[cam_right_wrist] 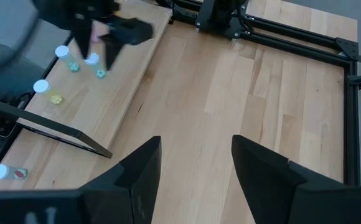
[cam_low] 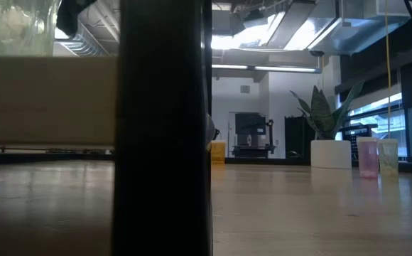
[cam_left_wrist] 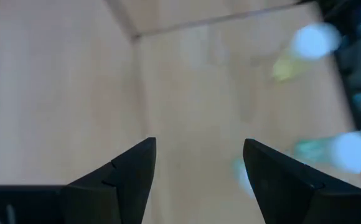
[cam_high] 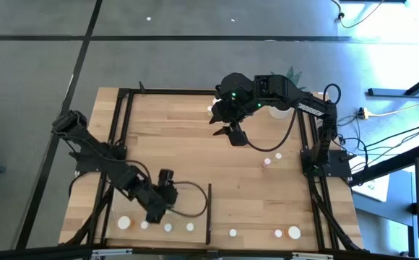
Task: Pick and place medicine bottles onto shelf by color
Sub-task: Put the top yellow pill bottle on the shelf aligned with the other yellow pill bottle
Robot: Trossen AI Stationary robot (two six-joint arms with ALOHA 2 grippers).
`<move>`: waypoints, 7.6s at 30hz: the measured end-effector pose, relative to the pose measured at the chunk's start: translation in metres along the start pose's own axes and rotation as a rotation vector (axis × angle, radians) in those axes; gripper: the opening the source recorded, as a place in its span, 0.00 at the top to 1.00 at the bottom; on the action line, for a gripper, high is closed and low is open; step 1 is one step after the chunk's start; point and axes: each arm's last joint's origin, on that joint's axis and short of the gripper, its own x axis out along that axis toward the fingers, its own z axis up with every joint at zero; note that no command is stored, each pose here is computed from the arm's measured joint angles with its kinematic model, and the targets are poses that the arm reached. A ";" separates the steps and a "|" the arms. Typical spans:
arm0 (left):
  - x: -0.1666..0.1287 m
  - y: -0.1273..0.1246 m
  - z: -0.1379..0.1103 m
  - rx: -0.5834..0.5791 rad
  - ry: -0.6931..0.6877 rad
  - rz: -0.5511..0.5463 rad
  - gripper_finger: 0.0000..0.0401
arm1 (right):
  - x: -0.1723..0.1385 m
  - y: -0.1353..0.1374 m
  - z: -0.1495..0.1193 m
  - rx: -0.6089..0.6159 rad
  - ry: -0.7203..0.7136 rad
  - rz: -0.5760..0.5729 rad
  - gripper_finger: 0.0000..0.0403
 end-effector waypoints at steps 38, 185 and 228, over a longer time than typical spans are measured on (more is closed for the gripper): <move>-0.016 0.230 -0.006 -0.366 -0.161 0.343 0.42 | -0.013 -0.032 -0.031 0.183 0.236 -0.193 0.51; 0.164 0.306 -0.041 -0.645 -0.571 0.579 0.14 | -0.033 -0.084 -0.044 0.156 0.072 -0.193 0.51; 0.124 0.330 0.009 -0.718 -0.135 0.540 0.14 | -0.033 -0.086 -0.041 0.144 0.042 -0.208 0.51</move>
